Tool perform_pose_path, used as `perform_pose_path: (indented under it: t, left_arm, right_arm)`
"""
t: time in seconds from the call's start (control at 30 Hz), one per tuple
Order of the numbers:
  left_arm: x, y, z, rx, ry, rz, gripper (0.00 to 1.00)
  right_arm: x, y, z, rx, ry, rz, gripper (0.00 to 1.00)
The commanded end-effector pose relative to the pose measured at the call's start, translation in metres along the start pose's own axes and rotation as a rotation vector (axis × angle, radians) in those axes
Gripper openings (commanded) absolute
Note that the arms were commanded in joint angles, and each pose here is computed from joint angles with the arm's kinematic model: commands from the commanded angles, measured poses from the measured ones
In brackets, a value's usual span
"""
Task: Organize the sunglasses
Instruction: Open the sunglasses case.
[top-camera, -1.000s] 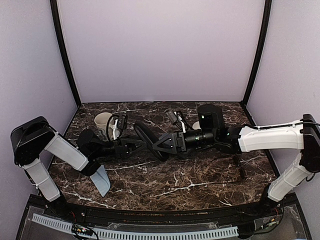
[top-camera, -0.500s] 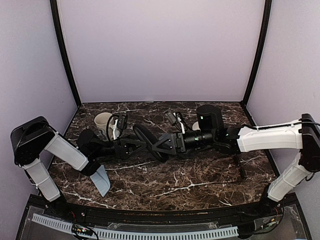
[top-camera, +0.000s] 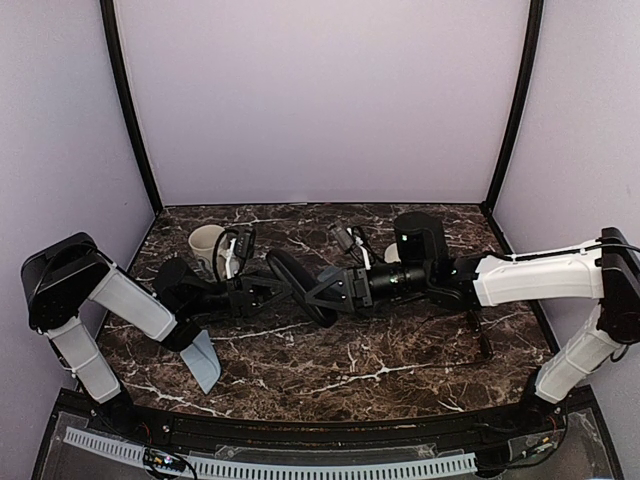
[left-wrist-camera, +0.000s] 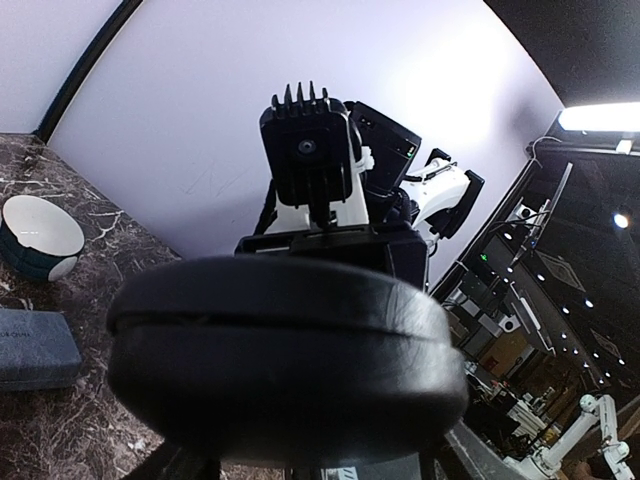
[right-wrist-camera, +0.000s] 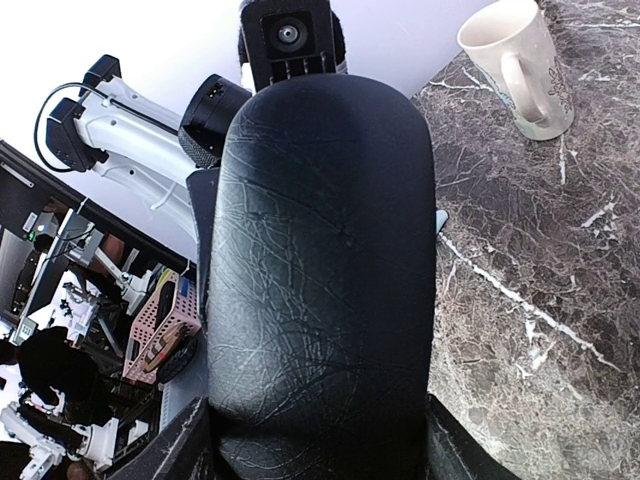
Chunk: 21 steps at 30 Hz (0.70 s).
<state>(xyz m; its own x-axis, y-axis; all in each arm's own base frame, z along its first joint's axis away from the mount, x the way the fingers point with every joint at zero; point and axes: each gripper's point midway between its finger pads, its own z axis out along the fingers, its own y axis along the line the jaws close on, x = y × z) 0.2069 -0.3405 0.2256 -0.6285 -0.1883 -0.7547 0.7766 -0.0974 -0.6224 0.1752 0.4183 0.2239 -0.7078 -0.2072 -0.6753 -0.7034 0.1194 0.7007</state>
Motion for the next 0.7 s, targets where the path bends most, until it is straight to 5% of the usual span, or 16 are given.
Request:
perform_pose_path:
  t: [0.0,0.13,0.37,0.67]
  left_arm:
    - [-0.023,-0.028,0.001,0.094,-0.068,0.151,0.51]
    - [-0.023,-0.025,0.000,0.082,-0.073,0.146,0.41]
    - [-0.018,-0.015,0.001,0.059,-0.065,0.115,0.04]
    - [-0.016,-0.010,0.002,0.031,-0.053,0.112,0.00]
  right_arm:
    - [-0.004,0.003,0.001,-0.020,-0.014,0.010,0.49]
    - [-0.005,0.001,0.002,-0.007,-0.013,0.009,0.55]
    - [-0.005,-0.001,0.005,0.012,0.000,0.001,0.71]
    - [-0.005,-0.001,0.008,0.035,0.010,-0.020,0.73]
